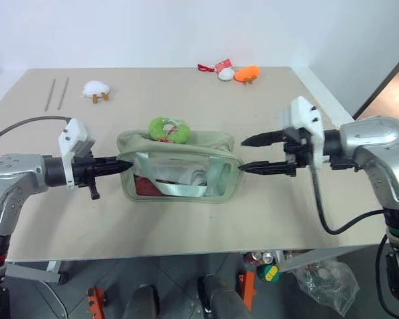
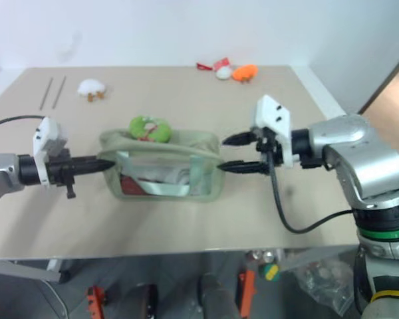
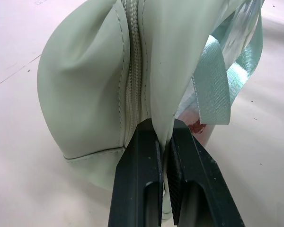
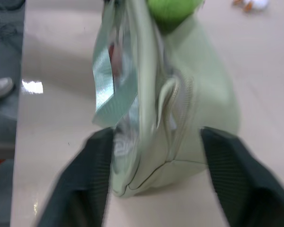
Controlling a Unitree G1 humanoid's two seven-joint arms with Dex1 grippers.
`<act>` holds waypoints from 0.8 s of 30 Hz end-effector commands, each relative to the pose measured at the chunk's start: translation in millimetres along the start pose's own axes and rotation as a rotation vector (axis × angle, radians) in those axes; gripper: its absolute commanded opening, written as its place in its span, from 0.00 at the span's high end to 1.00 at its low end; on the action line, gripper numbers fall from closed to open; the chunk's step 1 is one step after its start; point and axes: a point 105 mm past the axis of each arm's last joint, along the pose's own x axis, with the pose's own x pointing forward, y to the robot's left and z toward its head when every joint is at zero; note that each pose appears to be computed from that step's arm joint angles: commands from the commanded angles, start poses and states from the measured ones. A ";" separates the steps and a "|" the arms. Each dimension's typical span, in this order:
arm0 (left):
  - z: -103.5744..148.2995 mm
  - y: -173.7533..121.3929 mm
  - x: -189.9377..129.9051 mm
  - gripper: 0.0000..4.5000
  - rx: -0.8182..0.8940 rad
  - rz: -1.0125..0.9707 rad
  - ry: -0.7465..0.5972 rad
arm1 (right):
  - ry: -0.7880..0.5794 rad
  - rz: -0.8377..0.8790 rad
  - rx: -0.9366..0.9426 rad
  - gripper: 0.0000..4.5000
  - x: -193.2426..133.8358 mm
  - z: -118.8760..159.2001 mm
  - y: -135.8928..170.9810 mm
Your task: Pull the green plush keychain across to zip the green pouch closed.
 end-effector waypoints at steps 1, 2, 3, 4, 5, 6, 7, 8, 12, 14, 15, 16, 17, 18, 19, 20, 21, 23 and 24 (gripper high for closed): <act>6.4 -2.4 3.3 1.00 0.034 -0.009 -0.007 | -0.164 -0.090 -0.048 0.02 -25.9 38.5 -12.9; 6.5 -2.8 3.5 1.00 0.035 -0.011 -0.007 | -0.188 -0.126 -0.048 0.01 -27.6 43.8 -19.2; 6.7 -3.4 3.8 1.00 0.037 -0.013 -0.008 | -0.214 -0.162 -0.034 0.01 -26.3 48.4 -26.8; 6.8 -3.6 4.0 1.00 0.035 -0.016 -0.009 | -0.233 -0.181 -0.013 0.01 -23.3 51.5 -32.4; 6.9 -4.1 4.4 1.00 0.032 -0.019 -0.010 | -0.247 -0.187 0.004 0.01 -17.4 54.6 -36.3; 7.2 -4.6 4.9 1.00 0.031 -0.021 -0.011 | -0.263 -0.186 0.026 0.01 -11.5 57.9 -38.9; 8.1 -5.6 5.6 1.00 0.027 -0.027 -0.016 | -0.292 -0.176 0.075 0.01 -4.6 63.3 -41.9; 8.9 -6.2 6.2 1.00 0.025 -0.031 -0.019 | -0.313 -0.169 0.124 0.01 2.3 67.9 -45.3; 10.0 -8.7 7.5 1.00 0.028 -0.043 -0.020 | -0.281 -0.148 0.267 0.01 42.2 81.5 -54.2; 10.4 -9.2 7.5 1.00 0.031 -0.047 -0.021 | -0.249 -0.137 0.293 0.01 58.1 86.7 -53.8; 10.6 -9.2 7.5 1.00 0.032 -0.047 -0.021 | -0.235 -0.135 0.296 0.01 64.2 88.7 -53.3; 10.8 -9.1 7.6 1.00 0.032 -0.046 -0.021 | -0.226 -0.131 0.305 0.01 70.5 90.6 -53.5; 10.7 -9.1 7.7 1.00 0.033 -0.047 -0.022 | -0.201 -0.130 0.301 0.01 77.6 88.4 -52.7; 10.6 -9.1 7.8 1.00 0.034 -0.047 -0.022 | -0.186 -0.128 0.300 0.01 82.1 86.1 -52.0; 10.6 -8.9 8.0 1.00 0.034 -0.046 -0.023 | -0.175 -0.117 0.303 0.01 86.4 83.7 -50.0; 10.7 -8.9 8.1 1.00 0.034 -0.046 -0.024 | -0.163 -0.110 0.298 0.01 89.9 80.7 -47.9; 10.8 -8.9 8.2 1.00 0.033 -0.047 -0.026 | -0.143 -0.113 0.275 0.01 94.1 76.6 -46.4; 10.6 -9.3 8.7 1.00 0.033 -0.047 -0.027 | -0.124 -0.099 0.256 0.01 99.7 72.8 -41.3; 10.4 -9.4 8.9 1.00 0.033 -0.048 -0.027 | -0.117 -0.091 0.245 0.01 101.4 71.9 -39.0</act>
